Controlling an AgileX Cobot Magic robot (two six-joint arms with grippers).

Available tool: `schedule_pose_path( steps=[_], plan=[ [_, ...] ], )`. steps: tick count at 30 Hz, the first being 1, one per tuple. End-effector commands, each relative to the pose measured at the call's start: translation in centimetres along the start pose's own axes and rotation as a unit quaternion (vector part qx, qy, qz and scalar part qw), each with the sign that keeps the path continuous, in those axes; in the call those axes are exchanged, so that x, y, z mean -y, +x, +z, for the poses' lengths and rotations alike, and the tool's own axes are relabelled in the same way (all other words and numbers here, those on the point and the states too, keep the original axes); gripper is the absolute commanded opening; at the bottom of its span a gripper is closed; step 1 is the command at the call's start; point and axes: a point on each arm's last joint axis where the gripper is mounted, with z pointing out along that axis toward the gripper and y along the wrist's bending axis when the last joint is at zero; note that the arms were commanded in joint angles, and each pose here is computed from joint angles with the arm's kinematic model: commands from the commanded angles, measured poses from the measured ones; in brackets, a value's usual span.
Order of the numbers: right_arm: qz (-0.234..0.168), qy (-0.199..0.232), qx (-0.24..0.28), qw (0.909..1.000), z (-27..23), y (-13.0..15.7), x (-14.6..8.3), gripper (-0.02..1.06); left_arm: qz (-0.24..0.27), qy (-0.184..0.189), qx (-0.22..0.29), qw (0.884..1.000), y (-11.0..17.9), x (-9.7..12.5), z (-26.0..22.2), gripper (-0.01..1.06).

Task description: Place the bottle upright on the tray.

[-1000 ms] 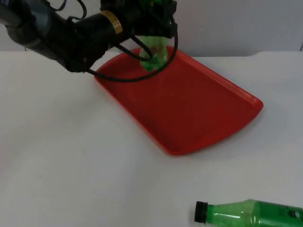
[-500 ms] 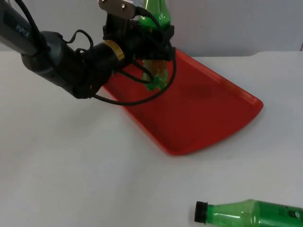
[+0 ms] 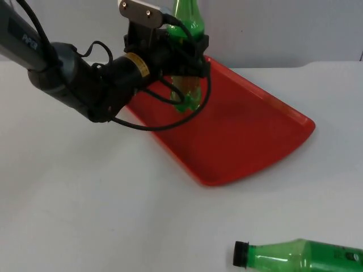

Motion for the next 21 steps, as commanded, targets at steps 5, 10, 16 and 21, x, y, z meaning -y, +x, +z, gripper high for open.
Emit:
schedule_pose_path(
  steps=[5, 10, 16, 21],
  plan=[
    [0.000, 0.005, 0.002, 1.0000, 0.0, 0.0, 0.0, 1.05, -0.005, 0.005, 0.013, 1.000, 1.0, 0.3, -0.1, 0.00],
    [-0.003, 0.006, 0.002, 1.0000, 0.0, 0.0, 0.0, 1.05, -0.005, 0.006, 0.008, 1.000, 1.4, 0.3, -0.1, 0.00],
    [-0.003, 0.006, 0.002, 1.0000, 0.0, 0.0, 0.0, 1.05, 0.001, 0.014, 0.004, 1.000, 1.4, 0.5, -0.1, 0.00],
    [-0.003, 0.006, 0.002, 1.0000, 0.0, 0.0, 0.0, 1.05, 0.016, 0.036, -0.001, 0.999, 1.5, 0.9, -0.2, 0.19]
  ],
)
